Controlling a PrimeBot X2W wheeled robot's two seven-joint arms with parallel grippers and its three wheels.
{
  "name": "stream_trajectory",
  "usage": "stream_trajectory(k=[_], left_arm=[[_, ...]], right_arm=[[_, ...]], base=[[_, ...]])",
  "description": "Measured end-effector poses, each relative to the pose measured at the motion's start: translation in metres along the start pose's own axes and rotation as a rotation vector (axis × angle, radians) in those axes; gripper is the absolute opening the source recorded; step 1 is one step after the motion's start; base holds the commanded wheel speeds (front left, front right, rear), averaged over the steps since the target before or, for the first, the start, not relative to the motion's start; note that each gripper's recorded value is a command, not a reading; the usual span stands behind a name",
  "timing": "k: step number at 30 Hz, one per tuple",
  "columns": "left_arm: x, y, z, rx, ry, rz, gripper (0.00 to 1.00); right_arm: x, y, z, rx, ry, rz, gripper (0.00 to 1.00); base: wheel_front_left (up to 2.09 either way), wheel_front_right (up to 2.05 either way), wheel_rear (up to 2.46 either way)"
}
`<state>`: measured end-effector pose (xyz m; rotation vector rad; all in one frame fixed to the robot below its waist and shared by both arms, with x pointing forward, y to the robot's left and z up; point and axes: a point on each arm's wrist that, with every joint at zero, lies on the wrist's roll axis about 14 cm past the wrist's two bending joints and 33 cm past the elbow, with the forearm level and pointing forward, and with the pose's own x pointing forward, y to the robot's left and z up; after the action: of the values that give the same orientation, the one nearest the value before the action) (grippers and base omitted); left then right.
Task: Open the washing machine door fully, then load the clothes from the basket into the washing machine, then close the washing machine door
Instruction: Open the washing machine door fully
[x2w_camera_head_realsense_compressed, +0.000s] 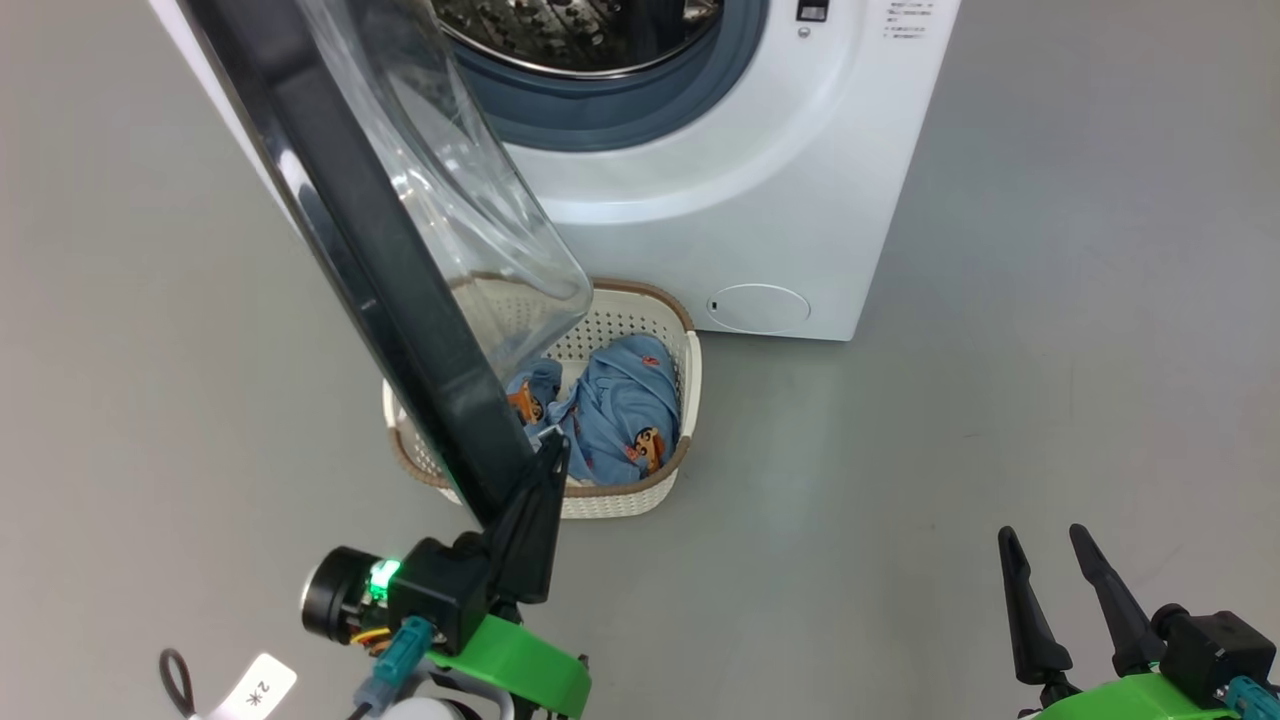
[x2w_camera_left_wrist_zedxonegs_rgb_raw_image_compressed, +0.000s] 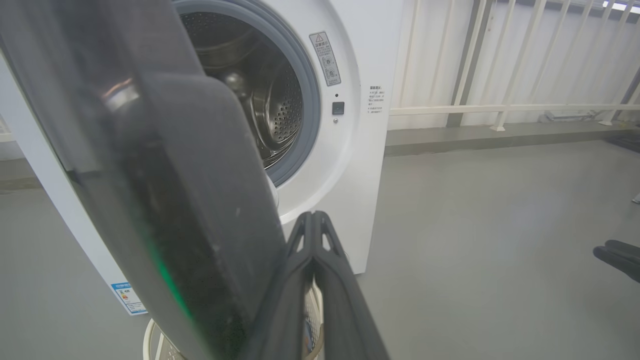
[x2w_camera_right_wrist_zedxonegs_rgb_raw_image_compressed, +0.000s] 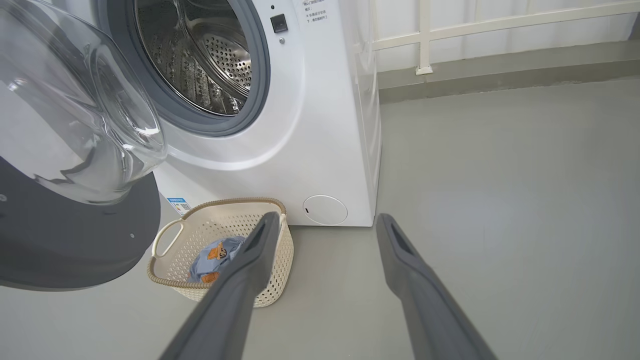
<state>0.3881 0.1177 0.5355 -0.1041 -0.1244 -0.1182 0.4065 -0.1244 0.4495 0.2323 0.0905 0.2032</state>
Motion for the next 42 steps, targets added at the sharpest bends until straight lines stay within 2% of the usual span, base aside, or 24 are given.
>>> stream_trajectory(k=[42], left_arm=[[-0.036, 0.040, 0.009, 0.029, 0.024, 0.154, 0.00]], right_arm=[[0.012, 0.030, -0.009, 0.031, 0.024, 0.087, 1.00]], base=[[0.00, 0.00, 0.00]])
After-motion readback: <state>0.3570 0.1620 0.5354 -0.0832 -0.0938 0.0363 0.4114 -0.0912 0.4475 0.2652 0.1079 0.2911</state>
